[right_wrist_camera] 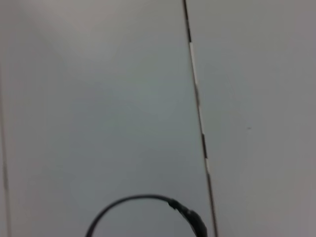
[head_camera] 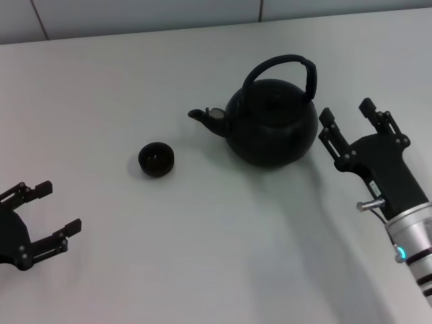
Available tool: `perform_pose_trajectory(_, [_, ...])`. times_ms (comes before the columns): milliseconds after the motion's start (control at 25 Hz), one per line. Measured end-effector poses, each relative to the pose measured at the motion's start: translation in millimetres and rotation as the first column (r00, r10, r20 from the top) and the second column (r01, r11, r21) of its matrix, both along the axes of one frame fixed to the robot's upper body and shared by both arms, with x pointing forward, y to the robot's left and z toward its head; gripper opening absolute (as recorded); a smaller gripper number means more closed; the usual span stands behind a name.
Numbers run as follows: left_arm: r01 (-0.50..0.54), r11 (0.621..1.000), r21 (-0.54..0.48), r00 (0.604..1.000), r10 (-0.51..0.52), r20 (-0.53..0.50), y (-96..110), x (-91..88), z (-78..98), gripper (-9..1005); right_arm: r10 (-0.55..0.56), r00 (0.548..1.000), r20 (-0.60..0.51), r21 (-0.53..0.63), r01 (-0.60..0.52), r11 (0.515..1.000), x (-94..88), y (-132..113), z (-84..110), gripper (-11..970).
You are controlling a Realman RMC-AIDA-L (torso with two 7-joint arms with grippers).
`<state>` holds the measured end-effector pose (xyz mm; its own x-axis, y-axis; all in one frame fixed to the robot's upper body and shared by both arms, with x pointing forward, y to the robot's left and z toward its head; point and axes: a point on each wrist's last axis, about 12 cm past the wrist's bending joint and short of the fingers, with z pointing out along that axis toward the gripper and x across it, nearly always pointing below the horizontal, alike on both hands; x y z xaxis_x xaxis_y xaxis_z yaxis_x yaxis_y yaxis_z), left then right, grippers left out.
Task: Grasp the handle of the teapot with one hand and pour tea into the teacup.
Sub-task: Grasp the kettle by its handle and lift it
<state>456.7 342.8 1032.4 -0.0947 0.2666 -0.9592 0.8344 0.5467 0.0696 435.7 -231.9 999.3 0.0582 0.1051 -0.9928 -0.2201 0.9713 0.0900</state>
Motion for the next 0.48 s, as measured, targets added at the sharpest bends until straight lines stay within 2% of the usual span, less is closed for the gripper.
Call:
perform_pose_trajectory(360, [0.007,1.0,-0.004,1.0,-0.007,0.004,-1,0.9,0.9,812,-0.009,1.0,-0.013,-0.025,0.009,1.0,6.0,7,0.6,711])
perform_pose_trajectory(480, [0.006,1.0,-0.006,1.0,-0.006,0.005,-2,0.9,0.9,812,-0.008,1.0,-0.017,-0.032,0.008,0.999,13.9,8,1.5,711])
